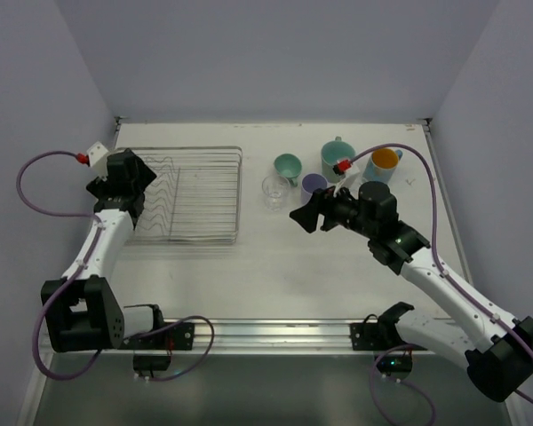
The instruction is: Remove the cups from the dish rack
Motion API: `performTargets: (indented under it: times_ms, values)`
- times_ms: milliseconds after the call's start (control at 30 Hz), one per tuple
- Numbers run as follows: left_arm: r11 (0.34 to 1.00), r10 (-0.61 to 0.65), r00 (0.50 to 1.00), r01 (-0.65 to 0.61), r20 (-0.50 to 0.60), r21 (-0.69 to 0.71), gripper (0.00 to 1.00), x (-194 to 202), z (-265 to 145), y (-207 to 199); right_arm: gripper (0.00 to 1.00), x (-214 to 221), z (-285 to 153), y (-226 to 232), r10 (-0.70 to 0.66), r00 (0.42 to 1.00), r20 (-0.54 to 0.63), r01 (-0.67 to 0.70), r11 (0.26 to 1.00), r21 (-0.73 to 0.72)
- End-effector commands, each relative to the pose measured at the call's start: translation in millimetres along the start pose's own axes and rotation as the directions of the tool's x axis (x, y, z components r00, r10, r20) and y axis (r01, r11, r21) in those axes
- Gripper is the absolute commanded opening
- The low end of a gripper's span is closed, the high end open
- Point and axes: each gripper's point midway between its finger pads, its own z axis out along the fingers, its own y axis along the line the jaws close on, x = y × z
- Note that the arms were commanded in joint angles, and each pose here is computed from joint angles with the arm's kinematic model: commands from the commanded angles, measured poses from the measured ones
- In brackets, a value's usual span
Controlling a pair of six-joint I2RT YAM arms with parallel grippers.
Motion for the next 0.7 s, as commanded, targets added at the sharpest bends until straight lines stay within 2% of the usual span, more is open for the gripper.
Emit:
performTargets:
  times_ms: [0, 133, 267, 333, 667]
  values:
    - [0.994, -0.112, 0.992, 0.113, 0.053, -0.005, 0.98, -27.1, 13.9, -1.4, 0.71, -8.1, -1.2, 14.6, -0.001, 0.999, 0.036, 0.003, 0.998, -0.067]
    - [0.989, -0.13, 0.991, 0.132, 0.037, -0.073, 0.95, -16.1, 31.9, 9.8, 0.71, -5.0, 0.1, 18.4, 0.001, 1.0, 0.024, 0.001, 0.996, -0.085]
    - [0.975, -0.164, 0.984, 0.172, 0.068, -0.143, 0.95, -13.1, 48.9, 23.4, 0.71, -3.5, 0.6, 20.2, -0.004, 1.0, 0.02, 0.006, 0.996, -0.088]
    - [0.968, -0.174, 0.984, 0.178, 0.041, -0.175, 0.95, -3.0, 58.9, 28.8, 0.71, -3.1, 1.0, 19.3, -0.005, 1.0, 0.018, 0.006, 0.996, -0.084]
    - [0.939, -0.24, 0.97, 0.243, 0.044, -0.244, 0.95, 7.6, 72.1, 37.0, 0.71, 1.3, 6.8, 20.2, -0.005, 1.0, -0.003, 0.004, 0.996, -0.087]
